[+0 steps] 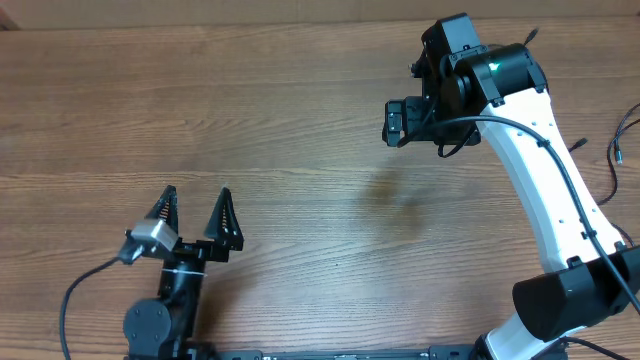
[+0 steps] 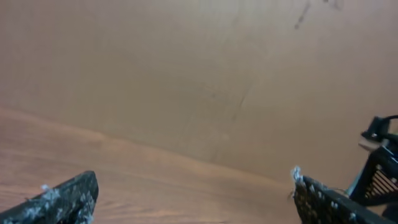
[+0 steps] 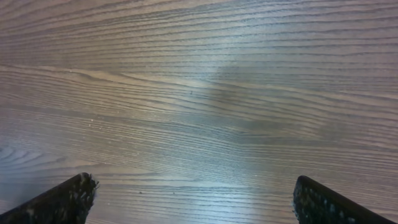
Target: Untangle cables
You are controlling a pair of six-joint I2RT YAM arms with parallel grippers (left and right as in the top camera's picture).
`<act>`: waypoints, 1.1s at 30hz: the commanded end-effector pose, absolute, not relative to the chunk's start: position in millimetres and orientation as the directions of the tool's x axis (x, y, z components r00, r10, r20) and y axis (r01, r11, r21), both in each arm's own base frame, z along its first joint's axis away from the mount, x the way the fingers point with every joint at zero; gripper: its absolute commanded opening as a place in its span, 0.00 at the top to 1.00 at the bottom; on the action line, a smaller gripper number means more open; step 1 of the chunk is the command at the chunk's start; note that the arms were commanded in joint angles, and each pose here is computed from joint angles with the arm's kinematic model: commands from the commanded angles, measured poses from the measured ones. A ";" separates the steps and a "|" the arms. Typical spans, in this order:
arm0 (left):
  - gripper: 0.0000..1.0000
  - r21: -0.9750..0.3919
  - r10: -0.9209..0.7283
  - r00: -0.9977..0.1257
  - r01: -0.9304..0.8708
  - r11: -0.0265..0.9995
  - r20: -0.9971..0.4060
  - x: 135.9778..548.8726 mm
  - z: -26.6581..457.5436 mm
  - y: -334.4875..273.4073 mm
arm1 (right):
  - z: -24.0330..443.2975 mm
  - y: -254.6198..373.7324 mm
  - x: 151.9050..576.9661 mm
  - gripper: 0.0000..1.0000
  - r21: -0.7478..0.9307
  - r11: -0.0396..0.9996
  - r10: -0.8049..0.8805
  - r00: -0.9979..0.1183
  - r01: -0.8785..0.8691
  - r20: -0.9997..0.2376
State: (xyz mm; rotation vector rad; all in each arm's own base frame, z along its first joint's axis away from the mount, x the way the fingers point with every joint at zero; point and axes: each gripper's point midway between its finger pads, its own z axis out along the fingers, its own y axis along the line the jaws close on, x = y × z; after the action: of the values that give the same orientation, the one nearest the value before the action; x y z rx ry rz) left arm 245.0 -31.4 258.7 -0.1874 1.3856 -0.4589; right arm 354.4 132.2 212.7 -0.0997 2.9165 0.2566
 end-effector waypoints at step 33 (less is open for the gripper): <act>0.00 -0.177 -0.174 -0.086 0.034 0.984 -0.981 245.7 155.3 -12.3 | 217.7 133.1 354.0 0.00 0.174 0.981 -0.045 -0.972 -0.087 -0.231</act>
State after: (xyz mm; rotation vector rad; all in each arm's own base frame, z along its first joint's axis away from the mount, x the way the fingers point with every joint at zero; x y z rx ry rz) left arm 245.8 -16.0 155.5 -0.1274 1.6530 -0.2174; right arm 354.6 132.4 212.8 -0.1003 2.9154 0.2571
